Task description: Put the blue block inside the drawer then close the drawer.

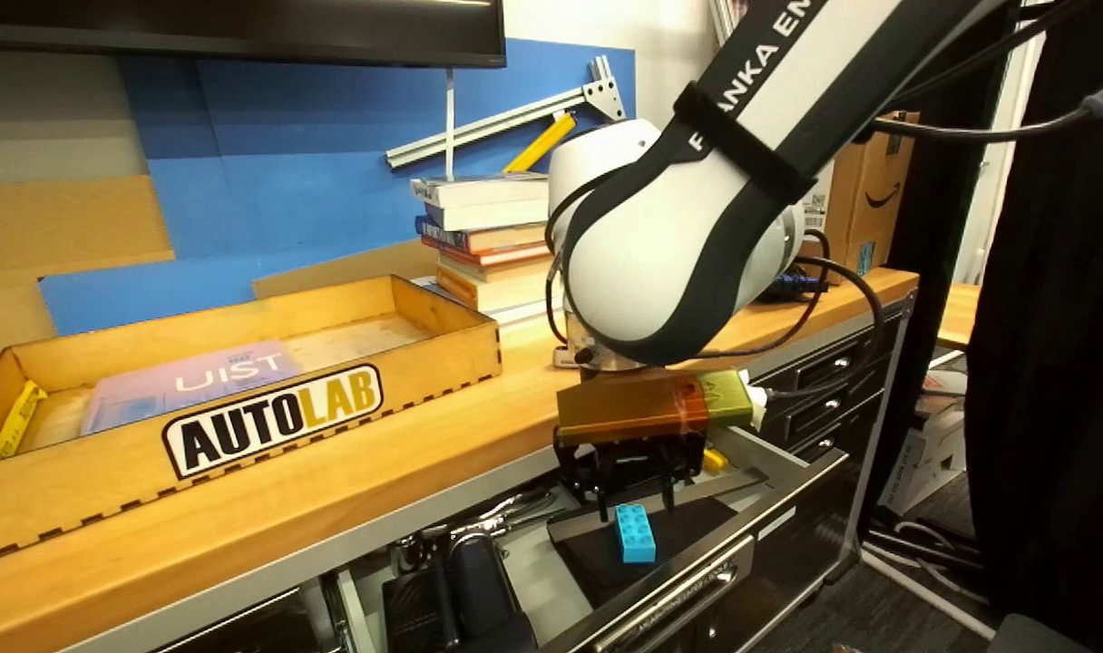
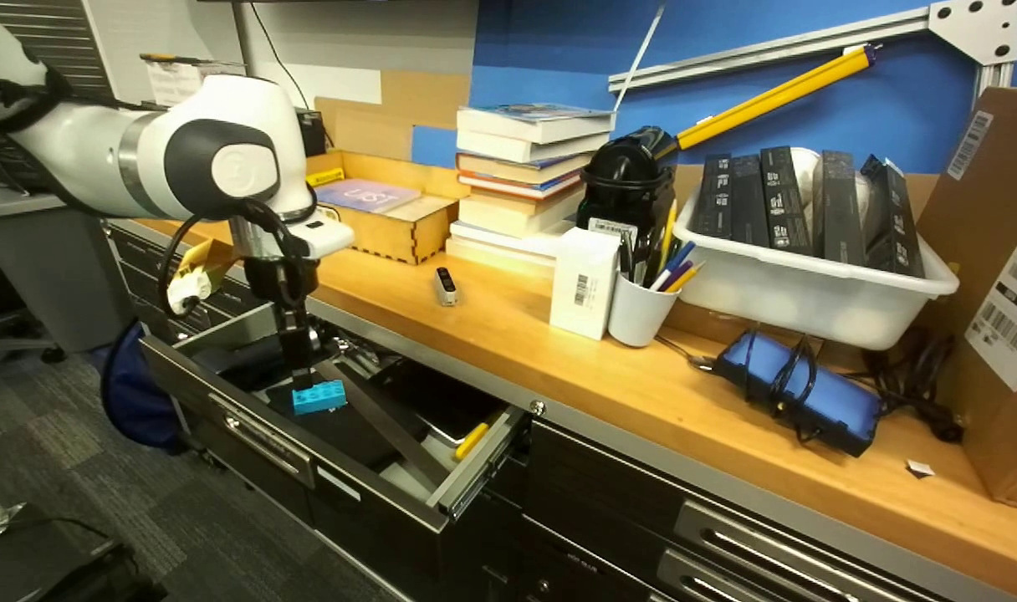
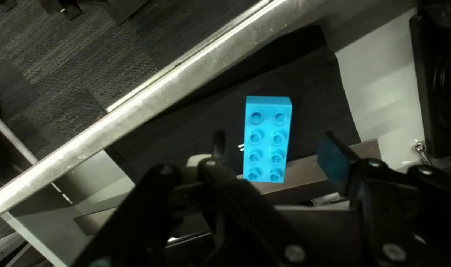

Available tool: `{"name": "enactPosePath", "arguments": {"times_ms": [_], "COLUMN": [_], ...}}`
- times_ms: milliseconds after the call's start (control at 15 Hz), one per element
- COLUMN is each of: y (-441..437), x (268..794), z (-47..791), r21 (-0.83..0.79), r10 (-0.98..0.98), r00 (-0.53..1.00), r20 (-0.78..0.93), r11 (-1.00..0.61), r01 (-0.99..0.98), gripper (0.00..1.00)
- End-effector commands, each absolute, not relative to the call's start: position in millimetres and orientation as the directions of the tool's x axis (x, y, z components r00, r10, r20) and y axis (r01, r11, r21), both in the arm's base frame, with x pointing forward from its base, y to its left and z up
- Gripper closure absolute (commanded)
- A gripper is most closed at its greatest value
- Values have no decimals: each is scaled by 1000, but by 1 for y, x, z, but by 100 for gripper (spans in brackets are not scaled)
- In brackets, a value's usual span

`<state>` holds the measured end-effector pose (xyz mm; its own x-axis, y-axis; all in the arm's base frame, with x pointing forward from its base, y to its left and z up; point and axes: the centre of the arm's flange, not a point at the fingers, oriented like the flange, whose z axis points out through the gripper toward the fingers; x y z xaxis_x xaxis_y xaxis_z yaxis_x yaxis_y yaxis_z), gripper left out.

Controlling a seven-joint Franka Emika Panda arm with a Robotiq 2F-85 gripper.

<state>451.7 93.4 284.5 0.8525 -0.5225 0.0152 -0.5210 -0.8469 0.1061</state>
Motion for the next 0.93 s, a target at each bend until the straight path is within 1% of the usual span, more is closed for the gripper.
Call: {"name": "enactPosePath", "arguments": {"times_ms": [0, 67, 267, 467, 600, 867], "y": [98, 100, 106, 109, 112, 122], "x": [415, 404, 365, 345, 347, 370], "z": [302, 304, 313, 315, 300, 257], "r21": [128, 130, 106, 60, 37, 86], "r10": [-502, -486, -425, -360, -246, -206], "r00": [863, 873, 904, 930, 969, 971], "r20": [46, 44, 36, 68, 4, -124], "r11": [-854, -864, -898, -929, -969, -977], "r01": [-504, -487, -427, -364, -246, -197], "gripper": [2, 0, 0, 0, 0, 0]}}
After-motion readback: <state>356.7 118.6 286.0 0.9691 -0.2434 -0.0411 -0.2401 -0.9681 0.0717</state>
